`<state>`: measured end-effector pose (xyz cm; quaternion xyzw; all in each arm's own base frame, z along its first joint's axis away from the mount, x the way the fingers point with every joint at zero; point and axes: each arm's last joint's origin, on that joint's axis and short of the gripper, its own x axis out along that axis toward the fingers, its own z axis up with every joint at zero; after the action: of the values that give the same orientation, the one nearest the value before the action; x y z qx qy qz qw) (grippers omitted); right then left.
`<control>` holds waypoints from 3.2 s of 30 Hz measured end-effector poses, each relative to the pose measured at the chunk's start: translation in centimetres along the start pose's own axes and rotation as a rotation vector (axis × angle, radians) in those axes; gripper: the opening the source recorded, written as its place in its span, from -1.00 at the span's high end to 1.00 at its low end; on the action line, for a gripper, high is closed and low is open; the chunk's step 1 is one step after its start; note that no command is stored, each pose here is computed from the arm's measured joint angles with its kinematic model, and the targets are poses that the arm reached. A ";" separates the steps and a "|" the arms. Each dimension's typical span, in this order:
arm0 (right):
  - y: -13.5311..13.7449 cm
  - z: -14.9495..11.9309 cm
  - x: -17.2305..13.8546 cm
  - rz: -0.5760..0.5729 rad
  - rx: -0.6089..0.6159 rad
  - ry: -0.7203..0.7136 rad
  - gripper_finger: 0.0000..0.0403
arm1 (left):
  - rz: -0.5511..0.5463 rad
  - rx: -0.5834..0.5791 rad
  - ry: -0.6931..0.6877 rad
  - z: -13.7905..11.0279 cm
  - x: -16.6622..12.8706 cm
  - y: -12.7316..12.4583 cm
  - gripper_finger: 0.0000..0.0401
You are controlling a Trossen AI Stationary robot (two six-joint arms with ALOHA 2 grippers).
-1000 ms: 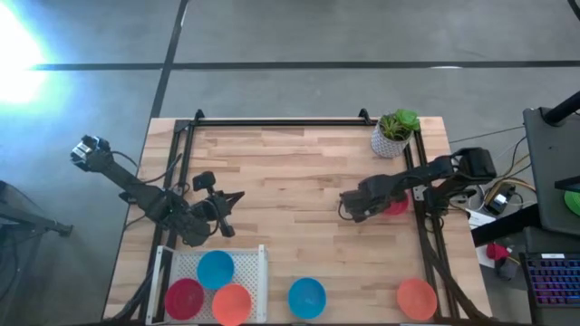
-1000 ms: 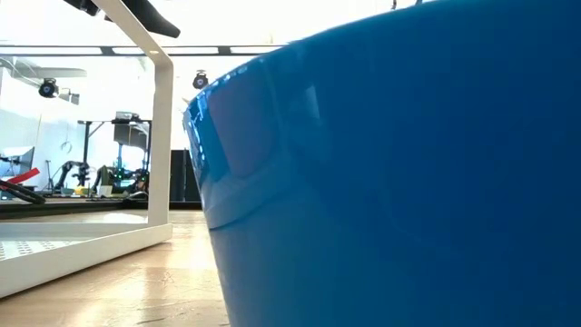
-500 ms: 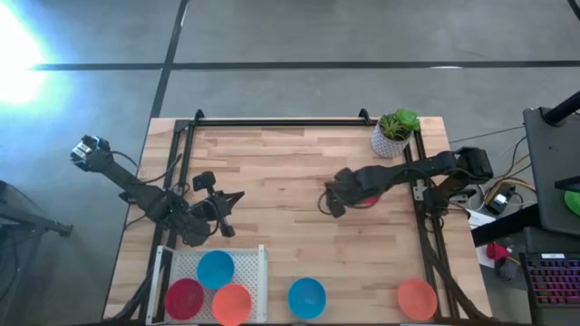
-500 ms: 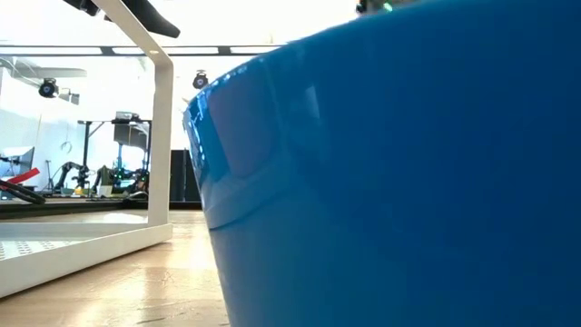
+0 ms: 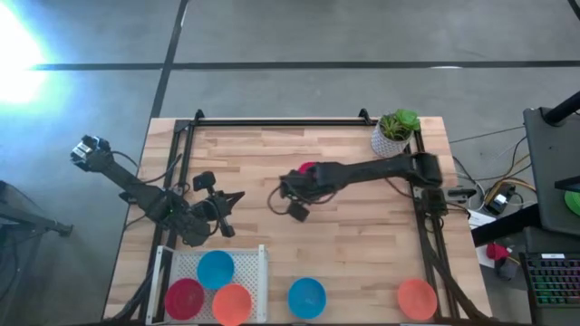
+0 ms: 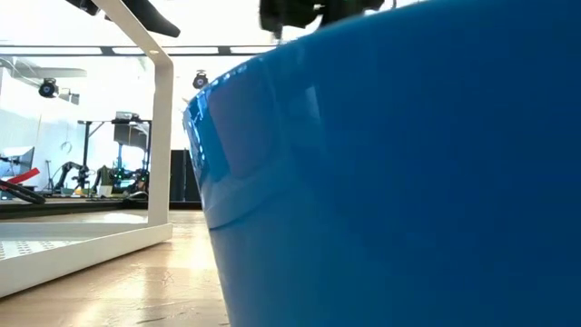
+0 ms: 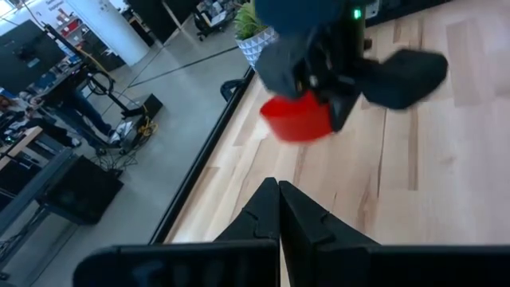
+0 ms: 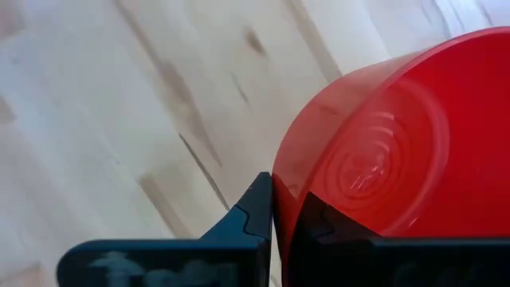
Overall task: Pick & Place Mini bowls
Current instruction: Stack the red bowl on top of the red bowl on the shelf
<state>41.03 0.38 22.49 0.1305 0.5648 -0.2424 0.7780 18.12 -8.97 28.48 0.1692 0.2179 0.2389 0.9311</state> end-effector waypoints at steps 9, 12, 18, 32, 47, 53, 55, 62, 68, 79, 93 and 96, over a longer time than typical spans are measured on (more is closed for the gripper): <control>3.5 4.7 1.8 0.118 -0.229 -0.055 0.96 | -0.008 -0.026 -0.005 0.0 -0.1 -0.1 1.00; 4.1 5.4 2.2 0.112 -0.262 -0.044 0.96 | -0.022 -0.025 -0.012 0.0 -0.4 -0.3 1.00; 4.6 5.6 3.2 0.091 -0.281 0.000 0.96 | -0.055 -0.025 -0.027 0.0 -1.1 -0.7 1.00; 4.5 4.6 5.3 0.066 -0.284 0.074 0.96 | -0.082 -0.019 -0.035 0.0 -1.5 -1.0 1.00; 4.5 4.2 5.9 0.057 -0.287 0.084 0.94 | -0.075 -0.027 -0.039 0.0 -1.5 -1.0 1.00; 4.6 4.4 6.0 0.063 -0.283 0.065 0.74 | -0.075 -0.026 -0.039 0.0 -1.5 -1.0 1.00; 4.6 4.4 6.1 0.063 -0.282 0.063 0.67 | -0.076 -0.026 -0.038 0.0 -1.5 -1.0 1.00; 4.6 4.3 6.1 0.062 -0.283 0.064 0.47 | -0.076 -0.025 -0.038 0.0 -1.5 -1.0 1.00; 4.2 4.4 4.6 0.066 -0.288 0.067 0.45 | -0.075 -0.024 -0.038 0.0 -1.5 -1.0 1.00; 3.2 3.6 -4.2 0.116 -0.368 -0.046 0.56 | -0.077 -0.072 -0.034 0.0 -1.5 -1.0 1.00; -1.6 -0.4 -15.2 0.218 -0.422 -0.353 0.64 | -0.095 -0.337 0.068 2.3 2.0 2.2 1.00; -2.7 -1.7 -15.9 0.223 -0.446 -0.383 0.63 | -0.130 -0.416 0.100 3.0 3.1 3.7 1.00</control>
<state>34.38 2.56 37.12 -0.0302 0.4292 -0.0460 0.9015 20.67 -4.91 31.60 -0.0529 0.2203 0.2264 0.9473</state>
